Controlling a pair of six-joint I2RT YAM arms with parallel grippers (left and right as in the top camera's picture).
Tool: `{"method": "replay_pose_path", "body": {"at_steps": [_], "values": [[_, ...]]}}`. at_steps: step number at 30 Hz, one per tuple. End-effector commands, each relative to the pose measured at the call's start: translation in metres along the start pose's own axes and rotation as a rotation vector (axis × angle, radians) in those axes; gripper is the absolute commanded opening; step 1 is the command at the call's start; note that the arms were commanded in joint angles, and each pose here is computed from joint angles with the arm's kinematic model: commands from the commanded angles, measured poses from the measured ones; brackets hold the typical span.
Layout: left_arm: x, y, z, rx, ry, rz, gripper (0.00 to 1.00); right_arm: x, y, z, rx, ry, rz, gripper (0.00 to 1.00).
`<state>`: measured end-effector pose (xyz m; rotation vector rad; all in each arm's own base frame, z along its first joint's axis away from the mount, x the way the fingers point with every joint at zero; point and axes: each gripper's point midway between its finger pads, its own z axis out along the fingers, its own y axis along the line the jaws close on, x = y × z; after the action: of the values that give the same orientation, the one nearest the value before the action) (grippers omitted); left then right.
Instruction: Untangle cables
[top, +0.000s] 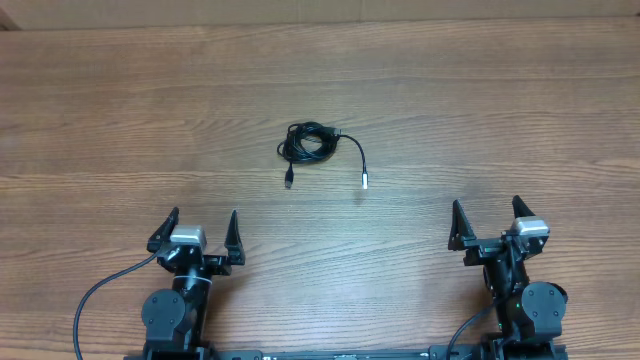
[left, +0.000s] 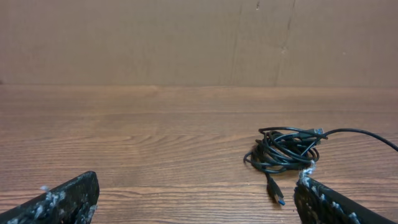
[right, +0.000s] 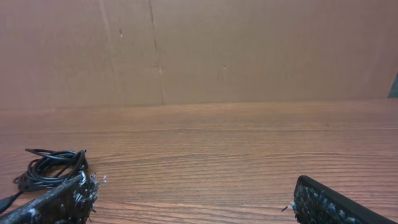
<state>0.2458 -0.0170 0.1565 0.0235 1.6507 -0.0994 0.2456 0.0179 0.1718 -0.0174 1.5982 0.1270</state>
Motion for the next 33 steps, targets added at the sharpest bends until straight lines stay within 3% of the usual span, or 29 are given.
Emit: {"method": "replay_pose_path", "body": {"at_steps": [1,14,19,25,33], "values": [[0.001,-0.001,0.0,0.009,-0.003,0.015,1.0,0.001,0.0,0.0,0.001,-0.005,-0.007,1.0],[0.0,-0.001,0.0,0.011,-0.006,0.014,1.0,-0.009,0.002,0.0,-0.011,-0.047,0.001,1.0],[-0.003,-0.001,0.0,0.01,-0.017,-0.077,0.99,-0.012,0.002,0.0,-0.011,-0.061,0.004,1.0],[-0.01,-0.001,-0.002,0.008,-0.021,-0.087,1.0,-0.011,0.002,0.0,-0.012,-0.052,0.101,1.0],[-0.018,0.0,-0.012,-0.011,0.043,-0.09,1.0,-0.021,-0.003,-0.006,0.025,-0.026,0.108,1.0]]}}
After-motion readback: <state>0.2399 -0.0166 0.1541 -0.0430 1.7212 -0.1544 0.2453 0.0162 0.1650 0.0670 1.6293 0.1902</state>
